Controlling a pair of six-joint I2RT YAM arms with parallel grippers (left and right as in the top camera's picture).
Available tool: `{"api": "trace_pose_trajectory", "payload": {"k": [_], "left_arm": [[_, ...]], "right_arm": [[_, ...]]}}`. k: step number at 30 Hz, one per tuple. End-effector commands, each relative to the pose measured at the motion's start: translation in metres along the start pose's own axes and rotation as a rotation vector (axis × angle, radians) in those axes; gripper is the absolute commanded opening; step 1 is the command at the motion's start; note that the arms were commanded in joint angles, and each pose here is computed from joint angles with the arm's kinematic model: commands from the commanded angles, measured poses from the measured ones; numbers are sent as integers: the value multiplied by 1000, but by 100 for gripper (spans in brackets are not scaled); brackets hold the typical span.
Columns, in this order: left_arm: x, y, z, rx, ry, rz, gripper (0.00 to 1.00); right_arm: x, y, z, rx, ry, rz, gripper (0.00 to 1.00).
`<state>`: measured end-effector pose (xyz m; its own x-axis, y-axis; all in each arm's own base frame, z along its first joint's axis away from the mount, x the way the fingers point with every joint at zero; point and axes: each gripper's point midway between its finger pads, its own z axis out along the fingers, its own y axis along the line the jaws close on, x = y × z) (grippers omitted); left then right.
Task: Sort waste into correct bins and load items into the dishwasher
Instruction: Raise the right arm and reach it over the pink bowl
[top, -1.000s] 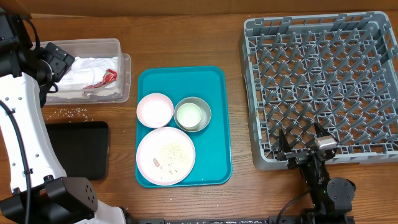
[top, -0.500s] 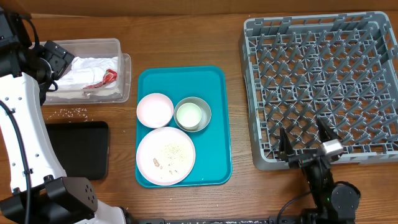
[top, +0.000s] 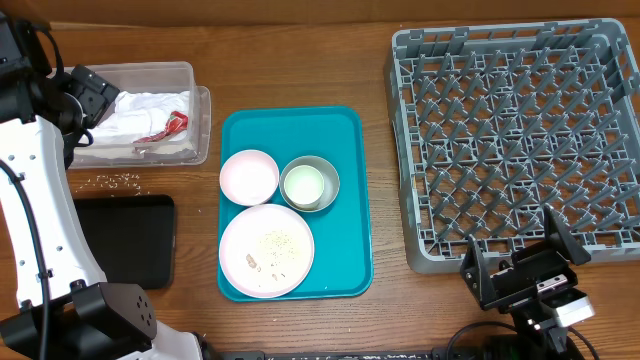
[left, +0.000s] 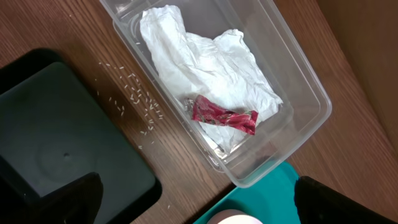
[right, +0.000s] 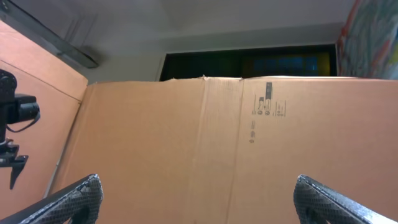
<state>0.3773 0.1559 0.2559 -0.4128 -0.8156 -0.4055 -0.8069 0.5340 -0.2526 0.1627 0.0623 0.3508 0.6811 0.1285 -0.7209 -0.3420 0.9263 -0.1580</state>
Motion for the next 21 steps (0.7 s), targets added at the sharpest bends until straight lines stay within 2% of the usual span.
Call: {"api": "trace_pose_trajectory", "payload": {"k": [1,6,9,13,17,21], "left_arm": [[-2,1,5,-6,0,-24,100],[-2,2,5,-9,-1,-23,100],[-2,1,5,-6,0,-24,100],[-4,0,5,-3,-10,-24,100],[-8,3,5,-12,-22,-28,100],[-24,21,4,-74,-82,-55,100]], "right_arm": [[-29,2,13,-24,-38,-1,100],[-37,3,47,-84,46,28,100],[-31,12,78,-202,155,74,100],[-21,46,118,-544,348,192,100],[-13,64,148,-865,525,439,100],[0,75,163,-1110,601,670,100]]}}
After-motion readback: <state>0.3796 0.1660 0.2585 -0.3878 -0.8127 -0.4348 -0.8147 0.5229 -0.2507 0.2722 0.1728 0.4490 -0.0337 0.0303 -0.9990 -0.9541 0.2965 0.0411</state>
